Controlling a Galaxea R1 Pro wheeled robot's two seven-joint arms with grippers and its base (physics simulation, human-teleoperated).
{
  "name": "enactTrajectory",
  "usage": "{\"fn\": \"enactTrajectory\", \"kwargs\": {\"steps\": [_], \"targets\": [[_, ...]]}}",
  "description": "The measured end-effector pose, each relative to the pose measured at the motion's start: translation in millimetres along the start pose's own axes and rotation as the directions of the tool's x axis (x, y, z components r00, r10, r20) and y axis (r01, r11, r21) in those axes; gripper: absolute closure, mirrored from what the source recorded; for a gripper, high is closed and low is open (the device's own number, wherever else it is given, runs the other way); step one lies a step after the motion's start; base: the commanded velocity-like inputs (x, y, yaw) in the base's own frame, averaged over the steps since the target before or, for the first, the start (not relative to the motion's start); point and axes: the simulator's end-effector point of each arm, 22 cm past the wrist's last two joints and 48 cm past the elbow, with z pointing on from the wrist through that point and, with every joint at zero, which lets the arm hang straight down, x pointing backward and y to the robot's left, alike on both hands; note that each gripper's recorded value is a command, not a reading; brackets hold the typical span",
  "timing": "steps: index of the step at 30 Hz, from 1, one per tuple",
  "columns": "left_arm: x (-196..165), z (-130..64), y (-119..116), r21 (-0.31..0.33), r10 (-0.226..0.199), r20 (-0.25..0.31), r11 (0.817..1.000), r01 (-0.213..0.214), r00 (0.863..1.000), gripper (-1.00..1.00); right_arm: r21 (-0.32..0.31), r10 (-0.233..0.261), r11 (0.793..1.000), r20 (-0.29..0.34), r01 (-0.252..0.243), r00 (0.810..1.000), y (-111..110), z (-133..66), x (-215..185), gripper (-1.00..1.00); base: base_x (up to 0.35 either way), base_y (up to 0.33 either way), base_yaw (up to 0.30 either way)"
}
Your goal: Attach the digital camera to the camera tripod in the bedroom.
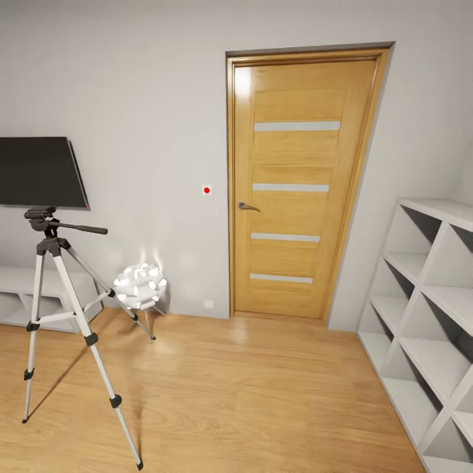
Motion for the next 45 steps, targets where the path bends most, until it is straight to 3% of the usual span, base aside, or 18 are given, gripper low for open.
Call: {"fn": "enactTrajectory", "kwargs": {"steps": [1, 4, 9, 12, 14, 15, 16, 17, 21, 22, 25, 26, 30, 33, 37, 41, 45], "targets": [[-25.2, -0.2, 0.2, 0.010, 0.004, 0.034, 1.000, -0.004, 0.999, -1.00, 0.002, -0.013, 1.000, 0.017, 0.013, 1.000, -1.4, -0.1, -8.0, -1.00, 0.000, 0.000, 0.000], [-63.4, -3.2, 0.2, 0.027, 0.012, 0.065, 1.000, -0.013, 0.998, -1.00, 0.009, -0.030, 1.000, 0.064, 0.029, 0.998, -4.9, -1.1, -34.7, -1.00, 0.000, 0.000, 0.000], [-105.6, -14.5, -8.6, 0.066, 0.036, 0.014, 0.997, -0.036, 0.999, -1.00, 0.031, -0.050, 0.998, 0.139, 0.046, 0.989, -12.7, -9.2, -95.6, -1.00, 0.000, 0.000, 0.000], [-143.1, -28.3, -28.9, 0.107, 0.059, -0.001, 0.993, -0.058, 0.998, -1.00, 0.044, -0.052, 0.998, 0.176, 0.045, 0.983, -16.4, -21.1, -139.3, -1.00, 0.000, 0.000, 0.000], [-193.7, -49.5, -61.6, 0.161, 0.084, 0.021, 0.983, -0.086, 0.996, -1.00, 0.058, -0.048, 0.998, 0.207, 0.037, 0.977, -19.9, -39.1, -183.0, -1.00, 0.000, 0.000, 0.000], [-218.6, -72.9, -90.7, 0.211, 0.119, 0.005, 0.970, -0.117, 0.993, -1.00, 0.043, 0.016, 0.999, 0.191, -0.024, 0.981, -20.5, -59.9, -219.2, -1.00, 0.000, 0.000, 0.000], [-292.5, -104.2, -134.7, 0.265, 0.116, 0.117, 0.954, -0.144, 0.986, -1.00, 0.044, 0.019, 0.998, 0.302, -0.034, 0.953, -25.2, -93.1, -286.6, -1.00, 0.000, 0.000, 0.000], [-333.5, -129.9, -166.4, 0.303, 0.117, 0.175, 0.939, -0.166, 0.978, -1.00, 0.018, 0.059, 0.998, 0.317, -0.068, 0.946, -25.1, -106.3, -305.9, -1.00, 0.000, 0.000, 0.000], [-362.4, -159.2, -211.9, 0.357, 0.120, 0.224, 0.913, -0.196, 0.967, -1.00, -0.047, 0.140, 0.990, 0.377, -0.132, 0.916, -26.5, -139.2, -359.2, -1.00, 0.000, 0.000, 0.000], [-373.3, -183.0, -256.6, 0.412, 0.117, 0.260, 0.884, -0.219, 0.959, -1.00, -0.106, 0.194, 0.981, 0.425, -0.164, 0.884, -24.8, -165.1, -397.1, -1.00, 0.000, 0.000, 0.000], [-377.8, -200.8, -287.1, 0.437, 0.117, 0.288, 0.867, -0.239, 0.950, -1.00, -0.156, 0.227, 0.973, 0.473, -0.173, 0.851, -20.2, -190.4, -429.1, -1.00, 0.000, 0.000, 0.000], [-381.8, -207.7, -293.3, 0.432, 0.117, 0.305, 0.867, -0.247, 0.945, -1.00, -0.171, 0.233, 0.971, 0.496, -0.169, 0.837, -17.4, -201.2, -440.2, -1.00, 0.000, 0.000, 0.000], [-394.3, -221.7, -296.4, 0.399, 0.112, 0.346, 0.881, -0.254, 0.931, -1.00, -0.176, 0.220, 0.973, 0.536, -0.147, 0.815, -13.1, -223.5, -458.2, -1.00, 0.000, 0.000, 0.000], [-401.7, -230.1, -296.1, 0.369, 0.104, 0.369, 0.896, -0.248, 0.924, -1.00, -0.183, 0.215, 0.974, 0.545, -0.135, 0.810, -9.1, -237.1, -465.2, -1.00, 0.000, 0.000, 0.000], [-401.5, -235.8, -302.1, 0.347, 0.102, 0.379, 0.906, -0.244, 0.920, -1.00, -0.198, 0.218, 0.971, 0.520, -0.132, 0.826, -2.8, -243.2, -463.5, -1.00, 0.000, 0.000, 0.000], [-385.7, -242.0, -329.7, 0.345, 0.138, 0.384, 0.895, -0.281, 0.913, -1.00, -0.212, 0.224, 0.968, 0.488, -0.135, 0.844, 2.3, -244.6, -458.6, -1.00, 0.000, 0.000, 0.000], [-379.8, -245.3, -340.5, 0.341, 0.165, 0.394, 0.888, -0.310, 0.904, -1.00, -0.215, 0.226, 0.967, 0.480, -0.136, 0.847, 3.2, -244.1, -457.4, -1.00, 0.000, 0.000, 0.000]]}}
